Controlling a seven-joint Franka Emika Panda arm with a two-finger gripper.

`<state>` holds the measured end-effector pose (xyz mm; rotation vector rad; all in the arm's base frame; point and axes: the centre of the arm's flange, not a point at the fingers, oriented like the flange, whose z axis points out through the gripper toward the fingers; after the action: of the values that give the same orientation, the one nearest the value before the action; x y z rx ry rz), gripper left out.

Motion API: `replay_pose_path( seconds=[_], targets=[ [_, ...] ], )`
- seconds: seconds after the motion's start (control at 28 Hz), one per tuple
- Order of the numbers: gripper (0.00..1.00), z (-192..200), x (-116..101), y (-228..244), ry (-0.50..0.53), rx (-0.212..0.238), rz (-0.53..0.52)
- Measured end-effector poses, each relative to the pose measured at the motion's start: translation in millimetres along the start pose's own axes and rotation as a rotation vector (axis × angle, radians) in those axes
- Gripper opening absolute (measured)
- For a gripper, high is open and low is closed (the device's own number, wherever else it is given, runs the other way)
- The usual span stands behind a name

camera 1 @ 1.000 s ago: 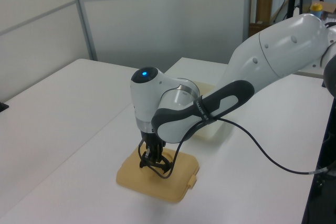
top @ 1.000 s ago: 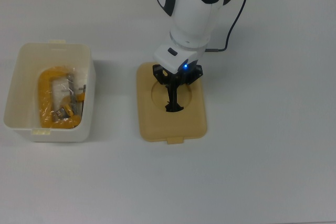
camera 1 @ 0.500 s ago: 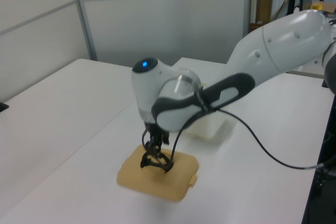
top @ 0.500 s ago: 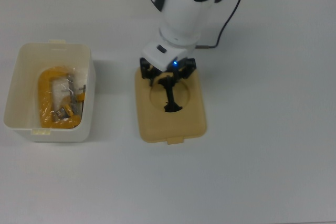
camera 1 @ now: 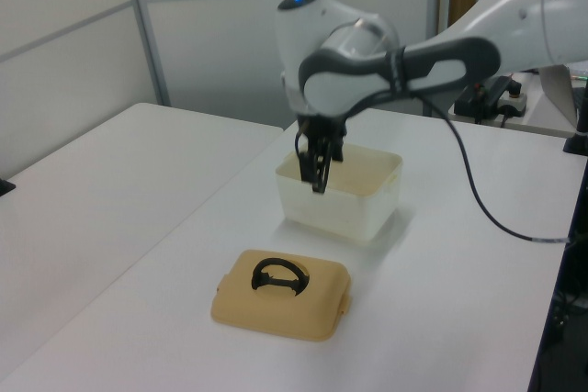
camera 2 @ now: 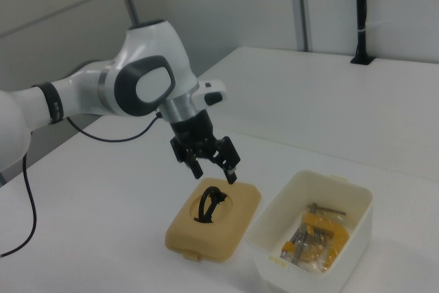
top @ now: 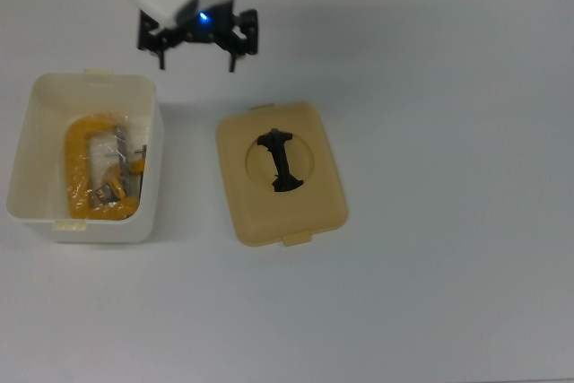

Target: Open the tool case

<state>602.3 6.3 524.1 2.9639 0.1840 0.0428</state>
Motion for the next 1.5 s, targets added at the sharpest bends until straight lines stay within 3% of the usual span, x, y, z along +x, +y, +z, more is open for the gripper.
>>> replay_pose_path(
  seconds=[0.25,0.46,0.79,1.04,1.29,1.5],
  targets=[
    [1.0,-43.3,-17.7,50.9,0.013,-0.001,0.049],
    [1.0,-68.6,-37.2,74.0,0.036,0.041,0.058],
    [1.0,-94.2,-51.0,102.6,0.068,0.034,0.107],
    [1.0,-91.9,-59.4,107.1,0.005,0.05,0.118],
    [1.0,-78.8,-52.4,98.3,-0.014,0.126,0.115],
    [1.0,-72.8,-47.2,90.8,-0.022,0.142,0.099]
  ],
)
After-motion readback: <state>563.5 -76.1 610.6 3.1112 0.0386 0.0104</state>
